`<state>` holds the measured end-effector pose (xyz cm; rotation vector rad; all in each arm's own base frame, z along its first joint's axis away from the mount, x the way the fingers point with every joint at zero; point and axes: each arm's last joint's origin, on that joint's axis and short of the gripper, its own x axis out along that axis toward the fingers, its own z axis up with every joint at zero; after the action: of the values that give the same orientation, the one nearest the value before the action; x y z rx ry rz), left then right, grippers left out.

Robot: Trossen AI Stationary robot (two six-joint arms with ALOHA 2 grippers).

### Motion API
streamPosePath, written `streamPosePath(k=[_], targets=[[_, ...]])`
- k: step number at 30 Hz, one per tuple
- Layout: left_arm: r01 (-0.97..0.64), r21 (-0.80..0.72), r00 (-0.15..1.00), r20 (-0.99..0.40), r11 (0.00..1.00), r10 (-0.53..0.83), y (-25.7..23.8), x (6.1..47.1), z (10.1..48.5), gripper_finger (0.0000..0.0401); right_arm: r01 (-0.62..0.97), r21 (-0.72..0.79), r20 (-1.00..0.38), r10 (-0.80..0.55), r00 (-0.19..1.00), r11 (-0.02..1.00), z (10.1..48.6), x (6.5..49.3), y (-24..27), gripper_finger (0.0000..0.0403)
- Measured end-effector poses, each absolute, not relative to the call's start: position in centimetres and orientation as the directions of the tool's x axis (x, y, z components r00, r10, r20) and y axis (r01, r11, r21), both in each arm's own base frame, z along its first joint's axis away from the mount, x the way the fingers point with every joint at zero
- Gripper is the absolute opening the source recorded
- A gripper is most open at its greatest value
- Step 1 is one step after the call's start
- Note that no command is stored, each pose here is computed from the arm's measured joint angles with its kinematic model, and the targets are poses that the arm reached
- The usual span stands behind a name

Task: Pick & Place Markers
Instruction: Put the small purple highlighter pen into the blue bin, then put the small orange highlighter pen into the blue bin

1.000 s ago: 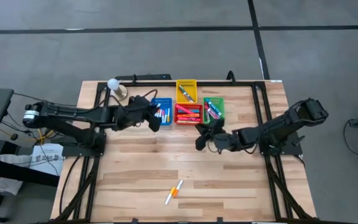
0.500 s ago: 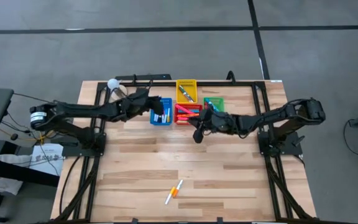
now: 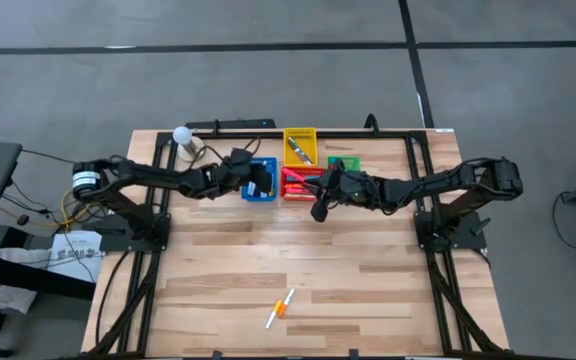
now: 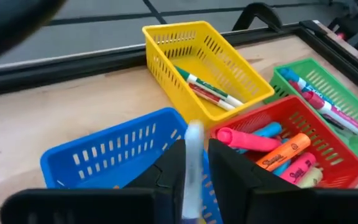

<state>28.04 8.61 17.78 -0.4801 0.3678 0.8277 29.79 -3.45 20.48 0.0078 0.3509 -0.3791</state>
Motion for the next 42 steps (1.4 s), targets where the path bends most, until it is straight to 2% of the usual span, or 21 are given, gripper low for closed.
streamPosePath(k=[5, 10, 15, 21, 26, 31, 35, 42], targets=[[-0.756, -0.218, 0.636, -0.468, 0.617, 0.614, 8.6, 27.9, 18.5, 0.0089, 0.356, -0.096, -0.336, -0.367, 0.867, 0.929, 20.5, 29.8, -3.7, 0.0044], [-0.738, -0.243, 0.657, -0.471, 0.629, 0.589, 8.5, 27.8, 18.6, 0.0119, 0.363, -0.098, -0.336, -0.374, 0.864, 0.927, 20.5, 29.7, -3.9, 0.0044], [-0.574, -0.318, 0.789, -0.462, 0.755, 0.405, 7.5, 27.8, 19.9, 0.0128, 0.366, -0.088, -0.333, -0.374, 0.866, 0.926, 20.5, 29.7, -3.9, 0.0044], [-0.31, -0.415, 0.92, -0.357, 0.855, 0.161, 3.7, 27.2, 23.2, 0.0116, 0.377, 0.007, -0.301, -0.358, 0.884, 0.926, 20.9, 29.9, -3.3, 0.0044], [-0.101, -0.432, 0.968, -0.252, 0.896, -0.012, -1.1, 25.8, 26.0, 0.0108, 0.254, -0.044, -0.267, -0.256, 0.929, 0.966, 21.2, 30.2, -1.9, 0.0045], [0.094, -0.438, 0.959, -0.203, 0.894, -0.2, -6.2, 24.2, 27.2, 0.0106, 0.165, -0.13, -0.229, -0.191, 0.955, 0.978, 22.3, 30.8, -0.1, 0.0049], [0.156, -0.422, 0.944, -0.202, 0.893, -0.26, -9.6, 23.0, 27.2, 0.0106, 0.116, -0.127, -0.234, -0.144, 0.962, 0.985, 23.7, 31.4, 1.5, 0.0051], [0.166, -0.394, 0.948, -0.188, 0.904, -0.256, -12.9, 21.2, 27.2, 0.0106, 0.076, 0.088, -0.222, -0.055, 0.974, 0.993, 24.8, 31.6, 4.4, 0.0049]])
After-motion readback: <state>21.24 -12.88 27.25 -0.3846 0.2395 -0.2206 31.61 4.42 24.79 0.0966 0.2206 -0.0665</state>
